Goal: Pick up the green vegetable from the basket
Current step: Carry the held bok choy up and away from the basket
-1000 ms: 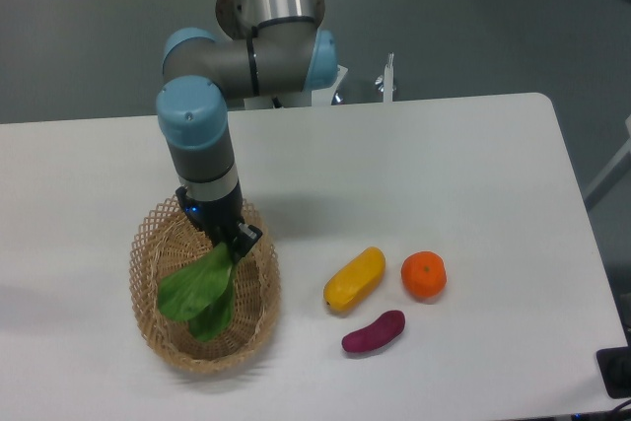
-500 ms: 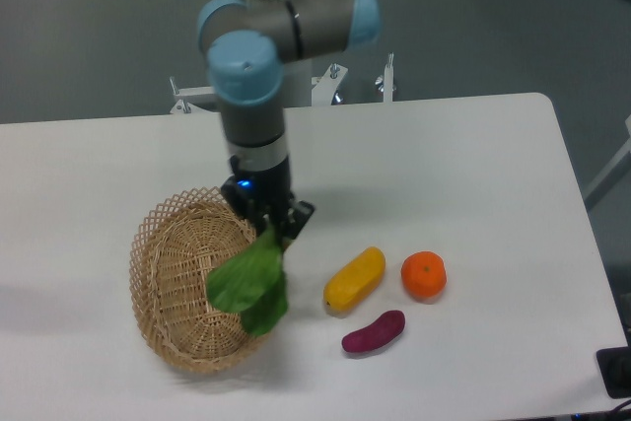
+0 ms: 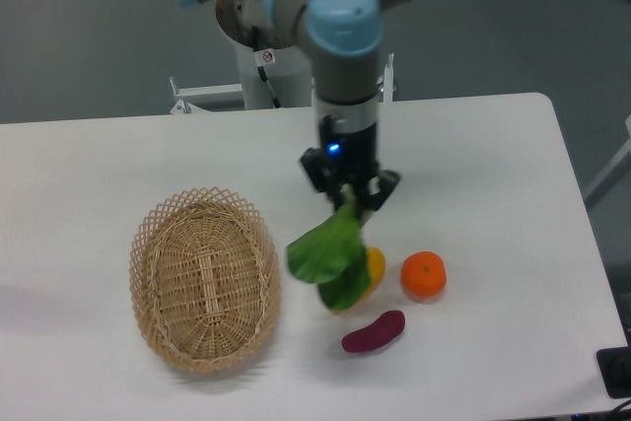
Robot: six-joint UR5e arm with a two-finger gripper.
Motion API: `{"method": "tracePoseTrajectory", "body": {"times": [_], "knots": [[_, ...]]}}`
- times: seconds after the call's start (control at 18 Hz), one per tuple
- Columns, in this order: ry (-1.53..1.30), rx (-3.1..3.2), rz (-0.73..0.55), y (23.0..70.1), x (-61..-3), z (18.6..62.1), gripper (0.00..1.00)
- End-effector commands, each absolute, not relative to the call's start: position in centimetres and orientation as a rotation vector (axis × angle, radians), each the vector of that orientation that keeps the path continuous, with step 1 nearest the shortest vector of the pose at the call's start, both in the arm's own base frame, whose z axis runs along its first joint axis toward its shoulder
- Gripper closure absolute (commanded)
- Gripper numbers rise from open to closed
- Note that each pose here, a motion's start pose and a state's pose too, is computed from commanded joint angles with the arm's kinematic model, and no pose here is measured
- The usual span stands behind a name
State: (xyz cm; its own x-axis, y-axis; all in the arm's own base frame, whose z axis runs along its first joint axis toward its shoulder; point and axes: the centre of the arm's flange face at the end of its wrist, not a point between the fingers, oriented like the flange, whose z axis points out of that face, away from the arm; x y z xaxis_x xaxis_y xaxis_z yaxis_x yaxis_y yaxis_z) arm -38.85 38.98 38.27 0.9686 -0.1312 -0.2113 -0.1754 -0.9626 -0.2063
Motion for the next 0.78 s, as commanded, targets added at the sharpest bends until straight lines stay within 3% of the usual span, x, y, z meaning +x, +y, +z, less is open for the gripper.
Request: {"method": "tracePoseTrajectory", "body": {"times": [0.28,0.78], "knots": [[0.312,-2.918,0.287,35.1,-41.6,38.5,0.6],[0.357,-2.908,0.29,35.0,-41.8,38.6,0.6]]}}
